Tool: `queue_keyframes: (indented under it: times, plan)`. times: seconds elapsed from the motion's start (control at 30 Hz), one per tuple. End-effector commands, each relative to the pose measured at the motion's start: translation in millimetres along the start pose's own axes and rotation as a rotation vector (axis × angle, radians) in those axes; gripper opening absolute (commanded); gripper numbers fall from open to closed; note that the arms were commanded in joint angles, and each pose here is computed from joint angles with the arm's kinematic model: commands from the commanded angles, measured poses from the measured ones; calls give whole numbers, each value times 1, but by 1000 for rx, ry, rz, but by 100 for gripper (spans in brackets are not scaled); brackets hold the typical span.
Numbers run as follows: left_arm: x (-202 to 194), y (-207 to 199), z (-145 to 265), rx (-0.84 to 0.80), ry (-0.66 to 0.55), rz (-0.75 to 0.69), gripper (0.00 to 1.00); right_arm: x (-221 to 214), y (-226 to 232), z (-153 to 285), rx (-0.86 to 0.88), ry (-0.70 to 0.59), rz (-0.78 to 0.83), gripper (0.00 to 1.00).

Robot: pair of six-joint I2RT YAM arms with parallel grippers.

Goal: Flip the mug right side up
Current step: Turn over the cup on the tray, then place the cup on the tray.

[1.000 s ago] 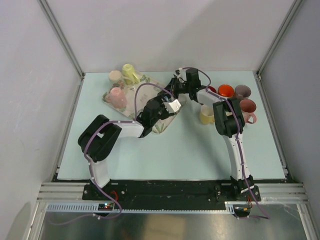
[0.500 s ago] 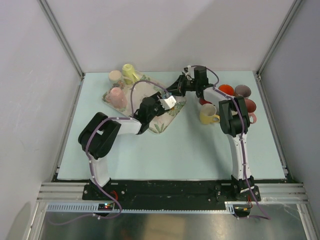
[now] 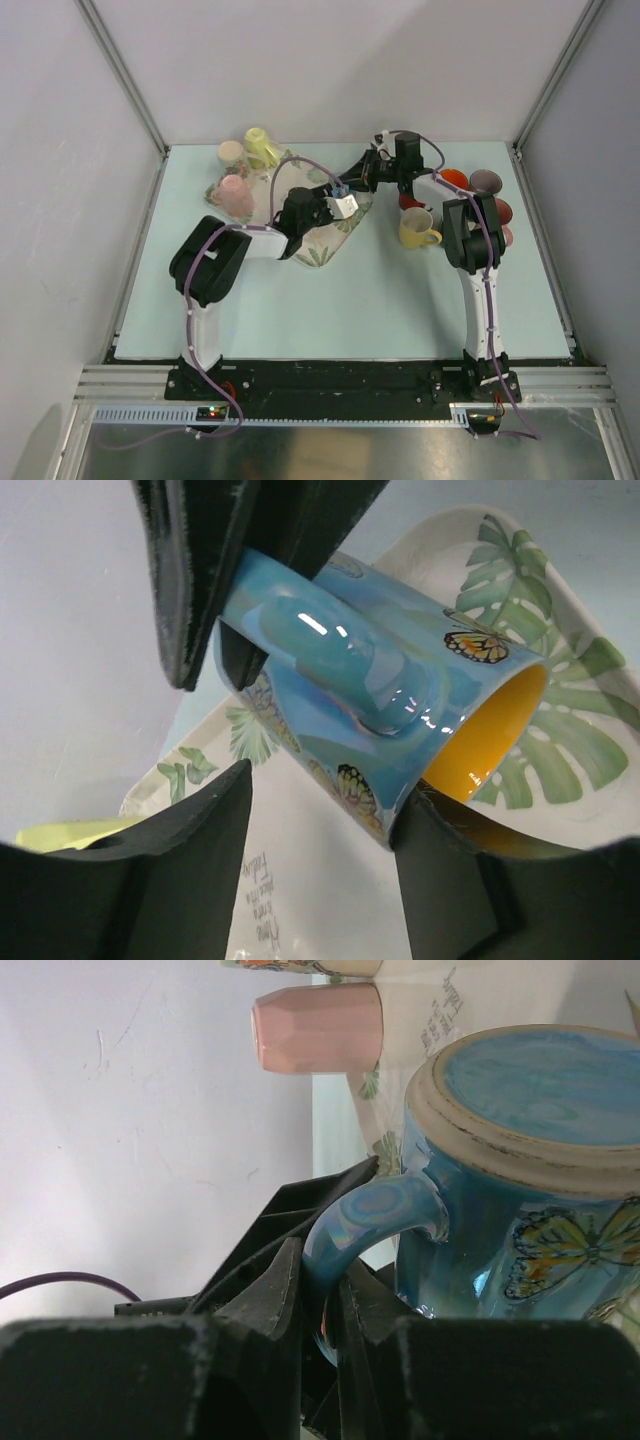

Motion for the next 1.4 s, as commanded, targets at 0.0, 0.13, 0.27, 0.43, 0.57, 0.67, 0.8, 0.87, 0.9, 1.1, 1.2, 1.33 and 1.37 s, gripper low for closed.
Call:
queue_keyframes:
  times: [0.0,0.13,0.27,0.43,0.57,0.67,0.8,0.87,0.9,1.1,1.2,1.33,1.37]
  plan:
    - [24,50,-6,175,-106,-90,57,-24,-4,0,-1,103,-8,0]
    - [37,56,-1,184,-141,-73,47,-24,-4,1,-8,104,-3,0]
    - [49,59,9,176,-168,-59,40,-26,-6,2,-23,118,-9,0]
    - [58,64,23,149,-152,-38,9,-28,-1,1,12,144,59,16]
    - [65,67,33,127,-146,-20,1,-31,4,-2,42,161,126,41]
    - [73,72,42,114,-136,8,0,-30,9,-2,40,164,154,56]
    - [79,82,59,77,-105,23,0,-26,16,1,30,156,176,71]
    - [78,87,69,50,-83,25,0,-23,19,4,32,151,186,75]
    - [80,90,74,40,-76,23,0,-22,21,6,35,149,191,76]
    - [77,99,101,-131,46,59,0,-10,27,26,66,123,255,79]
    - [74,98,109,-214,108,94,0,-3,27,39,87,106,313,80]
    - [68,100,107,-255,183,113,0,1,26,49,88,93,345,79]
    - [65,101,106,-253,199,123,0,2,27,50,90,94,350,79]
Point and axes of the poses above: each gripper's point midway between its finger pads, its own z axis back along the fingers, its own y axis along the line the jaws close on, x = y × z, the point moved 10 cm from there along z, back along the fingers, and after that the axes turned 15 degrees about z, right-handed, at the moved point
